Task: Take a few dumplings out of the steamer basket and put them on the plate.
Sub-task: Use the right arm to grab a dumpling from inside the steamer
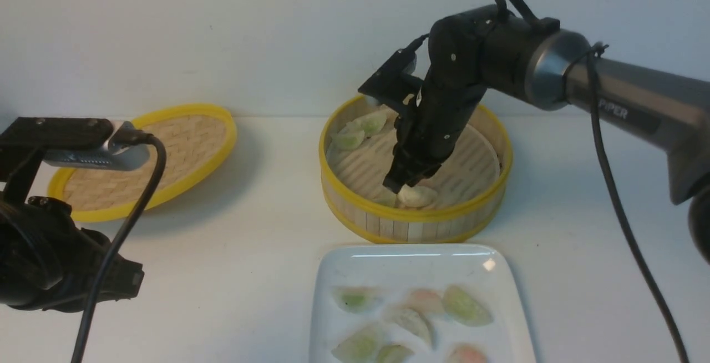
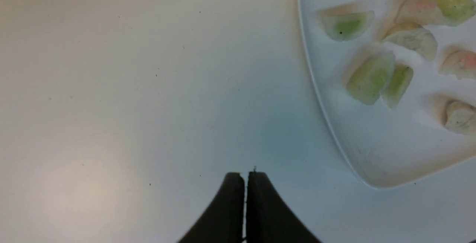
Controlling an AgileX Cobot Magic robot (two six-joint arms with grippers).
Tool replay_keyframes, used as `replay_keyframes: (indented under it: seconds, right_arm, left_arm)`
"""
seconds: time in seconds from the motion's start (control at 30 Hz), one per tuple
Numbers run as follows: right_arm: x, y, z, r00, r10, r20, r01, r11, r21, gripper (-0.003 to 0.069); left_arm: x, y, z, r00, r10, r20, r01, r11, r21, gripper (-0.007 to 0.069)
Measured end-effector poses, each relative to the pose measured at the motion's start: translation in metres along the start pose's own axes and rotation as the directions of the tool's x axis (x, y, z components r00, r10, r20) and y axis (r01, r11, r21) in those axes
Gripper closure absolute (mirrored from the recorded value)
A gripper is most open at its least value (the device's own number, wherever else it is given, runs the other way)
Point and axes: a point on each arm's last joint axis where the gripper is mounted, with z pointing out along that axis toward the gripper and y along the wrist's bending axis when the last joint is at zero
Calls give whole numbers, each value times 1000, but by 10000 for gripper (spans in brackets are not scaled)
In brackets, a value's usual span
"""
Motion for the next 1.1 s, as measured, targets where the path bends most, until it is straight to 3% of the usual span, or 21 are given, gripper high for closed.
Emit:
replay_keyframes:
  seconds: [0.13,0.43,0.53,0.67,0.77,0.8,1.1]
  right_arm:
    - [2,-3,4,996,81,-24,-81,996,35,625]
    - [8,-4,25,991,103,-80,-100,994,43,361]
    - [7,-4,28,991,104,-80,-101,994,41,315]
    - [7,-4,29,991,103,-83,-100,994,42,334]
    - [8,-4,29,991,102,-88,-99,994,40,451]
    - [8,-4,29,991,100,-92,-96,995,39,523]
    - [13,-6,11,986,90,-138,-81,994,67,531]
  left_arm:
    - [1,0,0,1000,0,-7,0,1000,2,631]
    - [1,0,0,1000,0,-10,0,1000,3,631]
    - [1,0,0,1000,0,-12,0,1000,4,631]
    - [1,0,0,1000,0,-13,0,1000,4,631]
    - [1,0,0,1000,0,-14,0,1000,5,631]
    - [1,0,0,1000,0,-14,0,1000,5,631]
    - [1,0,0,1000,0,-14,0,1000,5,631]
